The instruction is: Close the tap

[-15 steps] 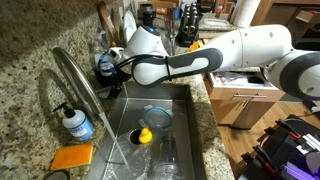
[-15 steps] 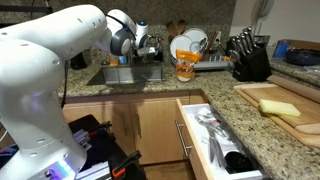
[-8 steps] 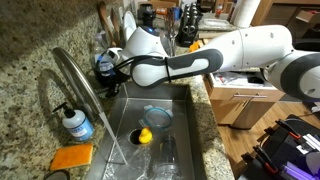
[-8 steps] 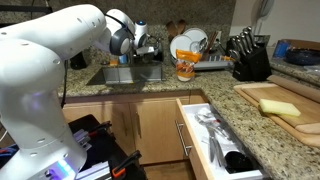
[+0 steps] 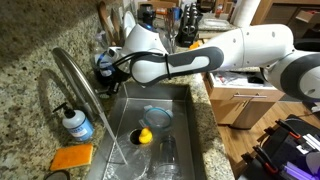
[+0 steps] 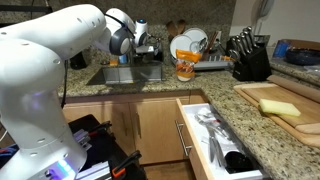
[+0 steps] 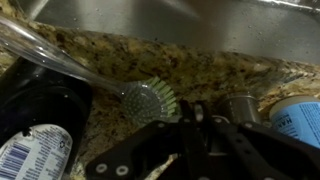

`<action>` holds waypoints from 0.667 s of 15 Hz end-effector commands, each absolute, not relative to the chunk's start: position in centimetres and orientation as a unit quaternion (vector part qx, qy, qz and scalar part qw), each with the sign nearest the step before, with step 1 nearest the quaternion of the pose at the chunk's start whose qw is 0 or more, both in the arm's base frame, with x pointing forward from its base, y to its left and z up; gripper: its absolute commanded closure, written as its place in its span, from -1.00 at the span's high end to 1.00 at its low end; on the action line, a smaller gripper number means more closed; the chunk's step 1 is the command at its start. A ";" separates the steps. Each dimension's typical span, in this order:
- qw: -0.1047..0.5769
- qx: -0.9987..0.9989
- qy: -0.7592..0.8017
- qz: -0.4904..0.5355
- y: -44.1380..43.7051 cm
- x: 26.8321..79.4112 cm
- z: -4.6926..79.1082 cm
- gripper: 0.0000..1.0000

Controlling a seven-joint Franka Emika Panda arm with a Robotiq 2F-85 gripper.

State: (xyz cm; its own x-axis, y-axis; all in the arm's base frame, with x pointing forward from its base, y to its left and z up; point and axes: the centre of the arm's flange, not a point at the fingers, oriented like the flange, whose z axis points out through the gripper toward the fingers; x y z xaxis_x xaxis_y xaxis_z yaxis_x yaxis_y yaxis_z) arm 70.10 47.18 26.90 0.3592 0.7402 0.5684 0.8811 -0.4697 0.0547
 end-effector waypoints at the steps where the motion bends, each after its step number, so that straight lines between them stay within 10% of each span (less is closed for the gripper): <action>1: 0.169 -0.807 -0.525 -0.209 50.7 68.1 26.7 -0.95; 10: 0.161 -0.805 -0.531 -0.210 52.8 65.7 25.5 -0.95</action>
State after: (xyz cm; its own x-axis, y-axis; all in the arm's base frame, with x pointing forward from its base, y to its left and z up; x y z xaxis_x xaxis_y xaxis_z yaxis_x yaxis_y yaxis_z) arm 69.89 47.46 26.79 0.3878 0.7249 0.5693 0.8722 -0.4883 0.0276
